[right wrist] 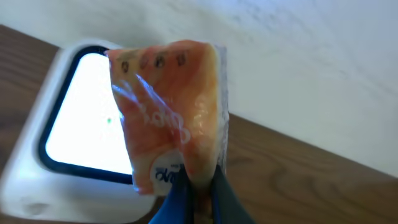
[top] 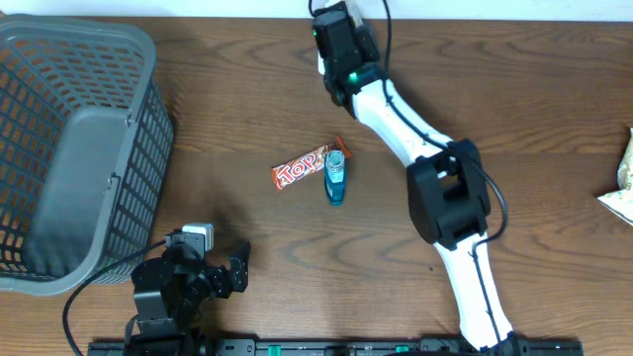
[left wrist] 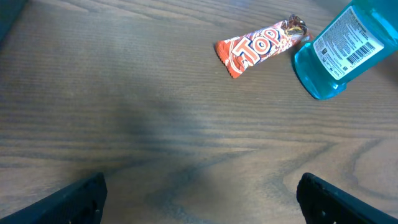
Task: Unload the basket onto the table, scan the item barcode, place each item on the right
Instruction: 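Hold the tissue pack up to the scanner face with the right gripper, then carry the tissue pack to the far right and release it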
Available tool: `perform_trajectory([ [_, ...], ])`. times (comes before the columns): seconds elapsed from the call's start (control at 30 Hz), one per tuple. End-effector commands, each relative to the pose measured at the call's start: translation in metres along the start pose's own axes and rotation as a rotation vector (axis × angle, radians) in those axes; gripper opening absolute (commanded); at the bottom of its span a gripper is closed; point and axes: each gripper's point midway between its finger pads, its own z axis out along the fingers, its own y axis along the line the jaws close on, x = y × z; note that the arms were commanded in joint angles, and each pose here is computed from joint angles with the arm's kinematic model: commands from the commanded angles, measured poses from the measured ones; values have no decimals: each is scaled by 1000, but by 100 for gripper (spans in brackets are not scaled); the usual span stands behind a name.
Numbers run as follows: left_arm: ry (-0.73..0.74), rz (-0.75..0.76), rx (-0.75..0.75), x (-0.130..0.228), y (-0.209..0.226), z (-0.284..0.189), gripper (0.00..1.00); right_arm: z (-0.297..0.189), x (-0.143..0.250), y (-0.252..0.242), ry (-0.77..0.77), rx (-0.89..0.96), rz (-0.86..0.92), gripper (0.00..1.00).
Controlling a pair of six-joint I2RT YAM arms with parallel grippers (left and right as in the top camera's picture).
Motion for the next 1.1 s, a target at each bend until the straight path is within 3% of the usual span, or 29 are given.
perform_trajectory([
  [0.0, -2, -2, 0, -1, 0, 0, 98, -8, -9, -15, -8, 135, -55, 1],
  [0.2, -2, -2, 0, -1, 0, 0, 98, -18, -14, -39, 20, 263, -47, 1],
  [0.47, -2, -2, 0, -1, 0, 0, 98, -52, 12, -112, 229, 419, -88, 1],
  [0.6, -2, -2, 0, -1, 0, 0, 98, -46, 64, -161, 386, 490, 2, 1],
  [0.83, -2, -2, 0, -1, 0, 0, 98, -16, 195, -258, 726, 505, 251, 1],
  [1.07, -2, -2, 0, -1, 0, 0, 98, -15, 300, -347, 926, 555, 451, 1],
])
